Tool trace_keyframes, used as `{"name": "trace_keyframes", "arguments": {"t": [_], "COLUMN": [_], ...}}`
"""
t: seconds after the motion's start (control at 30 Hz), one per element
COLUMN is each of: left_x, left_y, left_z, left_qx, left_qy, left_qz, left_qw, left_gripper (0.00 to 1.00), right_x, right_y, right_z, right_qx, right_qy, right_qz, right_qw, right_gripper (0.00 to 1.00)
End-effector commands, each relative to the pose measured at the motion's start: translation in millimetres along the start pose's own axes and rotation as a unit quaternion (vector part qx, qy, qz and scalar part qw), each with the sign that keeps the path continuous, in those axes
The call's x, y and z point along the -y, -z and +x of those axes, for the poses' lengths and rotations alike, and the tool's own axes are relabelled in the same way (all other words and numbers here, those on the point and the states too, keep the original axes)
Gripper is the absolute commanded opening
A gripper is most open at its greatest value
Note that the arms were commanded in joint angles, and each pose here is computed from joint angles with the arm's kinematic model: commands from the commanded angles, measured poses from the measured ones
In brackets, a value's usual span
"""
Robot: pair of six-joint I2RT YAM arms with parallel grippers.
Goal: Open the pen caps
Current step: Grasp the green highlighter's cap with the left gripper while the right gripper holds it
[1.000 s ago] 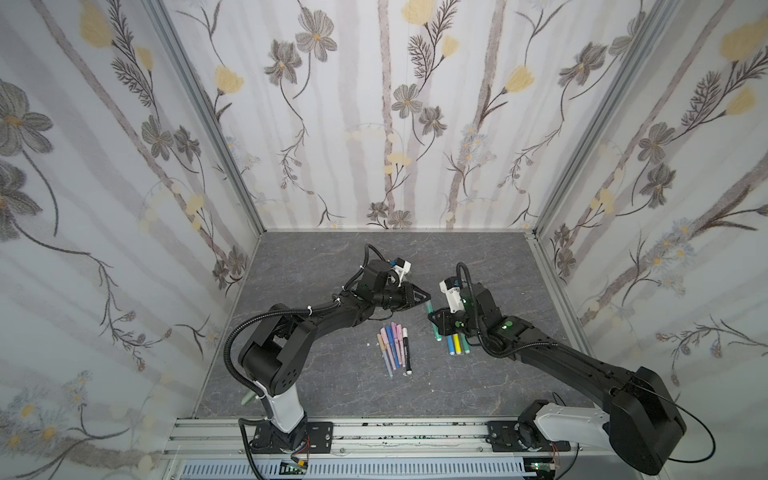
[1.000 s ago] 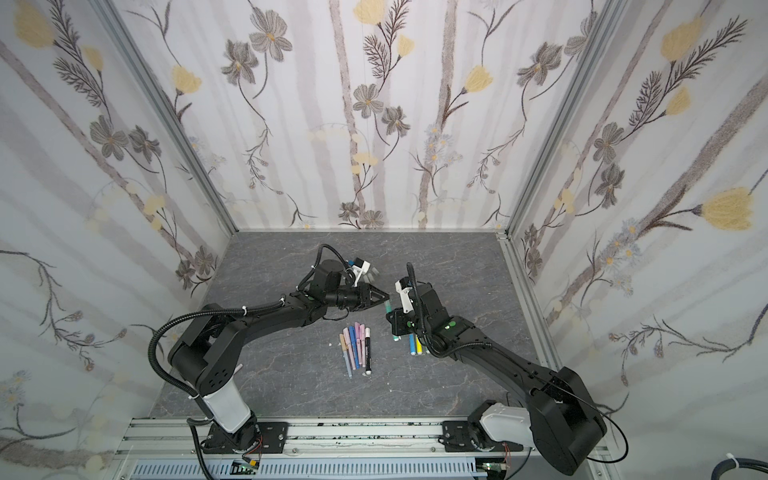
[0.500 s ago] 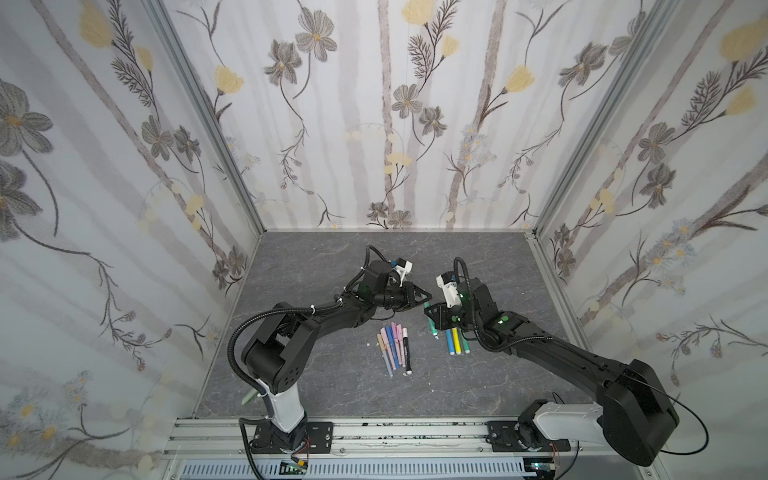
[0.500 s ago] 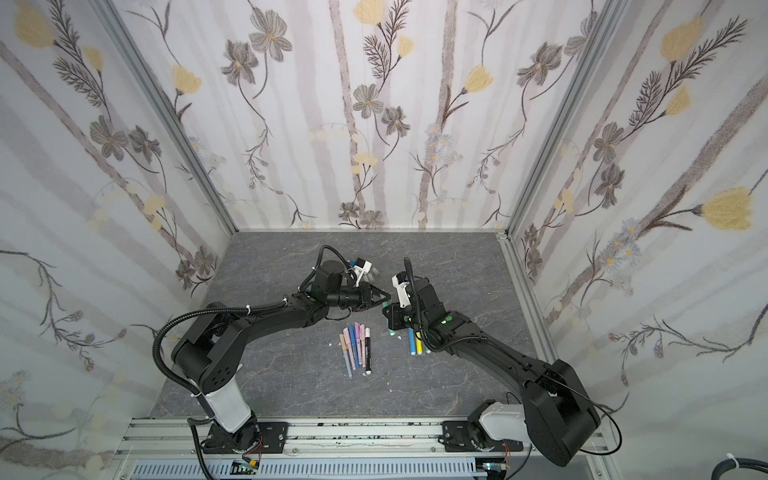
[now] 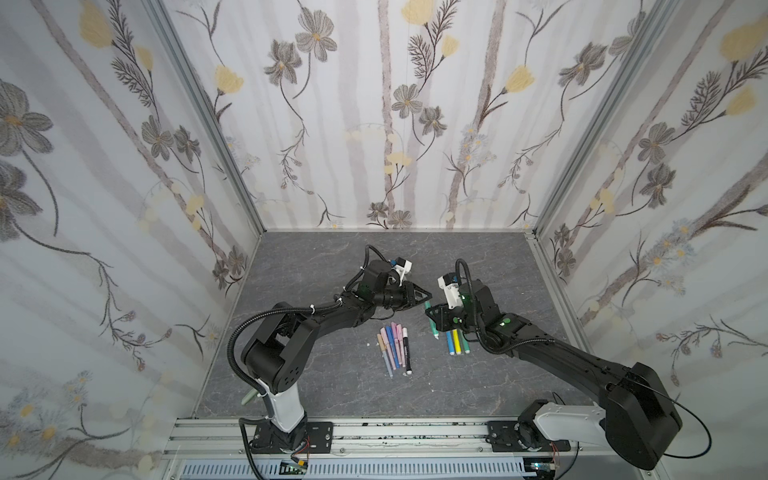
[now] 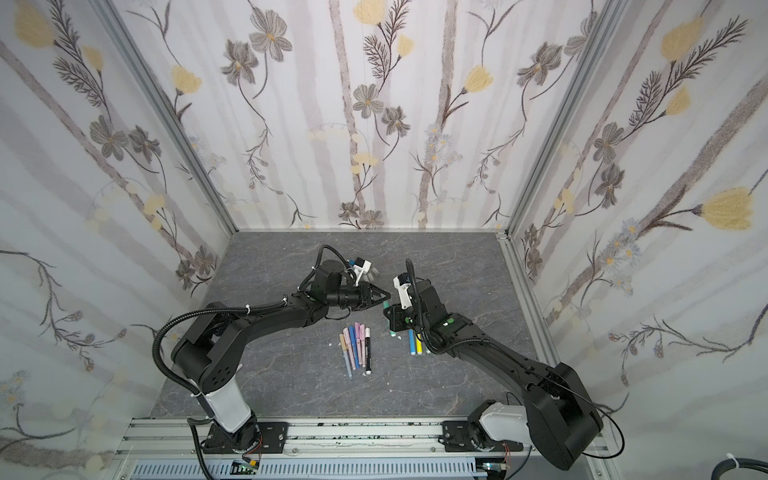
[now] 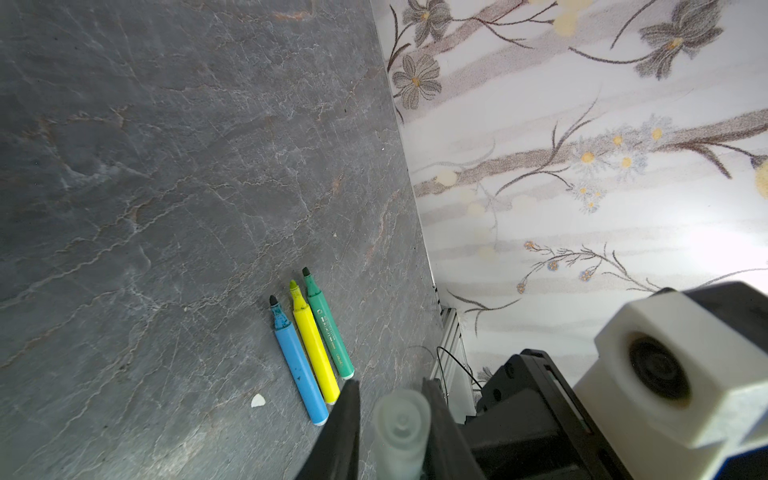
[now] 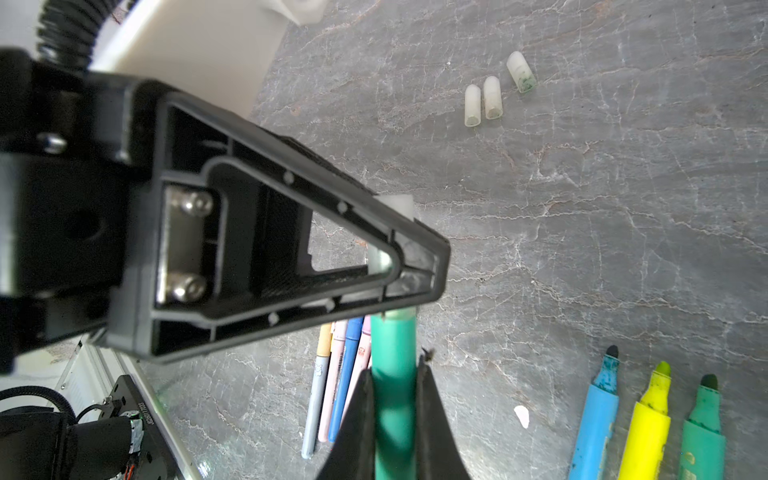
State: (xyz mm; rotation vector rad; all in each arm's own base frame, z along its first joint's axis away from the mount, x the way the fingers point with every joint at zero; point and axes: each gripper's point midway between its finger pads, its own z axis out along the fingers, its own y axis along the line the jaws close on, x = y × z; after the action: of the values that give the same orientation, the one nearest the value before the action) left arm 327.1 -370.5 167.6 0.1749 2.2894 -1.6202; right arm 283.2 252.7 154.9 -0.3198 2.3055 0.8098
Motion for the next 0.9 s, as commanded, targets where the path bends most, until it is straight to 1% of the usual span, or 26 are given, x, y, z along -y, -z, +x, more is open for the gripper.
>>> {"name": "trace_keyframes", "arguments": {"t": [0.0,0.2,0.33,0.37,0.4,0.43,0.5,0.57,0.67,0.87], "left_x": [10.0,11.4,10.6,11.5,11.9,12.1,12.2,12.4,12.2,9.8], "left_y": [-0.1,0.2,0.4,1.0,1.1,1.3,1.6,1.2,0.8,0.8], "left_z": [-6.0,-4.9,-3.4,-4.0,-3.9,-4.4,-5.0,-5.1,-6.2,-5.9], "left_qx": [0.007,0.006,0.004,0.005,0.005,0.006,0.007,0.008,0.008,0.007], "left_qy": [-0.014,-0.014,-0.014,-0.014,-0.015,-0.014,-0.014,-0.015,-0.016,-0.019], "left_qz": [0.016,0.019,0.018,0.019,0.019,0.019,0.019,0.018,0.017,0.009], "left_qw": [1.0,1.0,1.0,1.0,1.0,1.0,1.0,1.0,1.0,1.0], "left_gripper": [0.23,0.16,0.06,0.03,0.01,0.0,0.0,0.0,0.0,0.0], "right_x": [-2.2,-1.4,-1.9,-2.0,4.6,6.0,6.9,8.2,8.2,7.9], "right_y": [2.0,0.9,-1.0,-1.4,-4.2,-4.5,-5.1,-6.6,-9.3,-11.6], "right_z": [-9.0,-8.2,-6.9,-6.5,5.0,6.6,8.9,11.7,15.3,13.7], "right_qx": [0.019,0.017,0.014,0.013,0.001,0.0,-0.002,-0.007,-0.013,-0.012], "right_qy": [0.0,-0.001,-0.002,-0.002,-0.006,-0.008,-0.009,-0.011,-0.013,-0.013], "right_qz": [-0.004,-0.004,-0.006,-0.007,-0.001,0.001,0.002,0.002,-0.001,-0.002], "right_qw": [1.0,1.0,1.0,1.0,1.0,1.0,1.0,1.0,1.0,1.0], "right_gripper": [0.0,0.0,0.0,0.01,0.05,0.1,0.2,0.25,0.28,0.27]}}
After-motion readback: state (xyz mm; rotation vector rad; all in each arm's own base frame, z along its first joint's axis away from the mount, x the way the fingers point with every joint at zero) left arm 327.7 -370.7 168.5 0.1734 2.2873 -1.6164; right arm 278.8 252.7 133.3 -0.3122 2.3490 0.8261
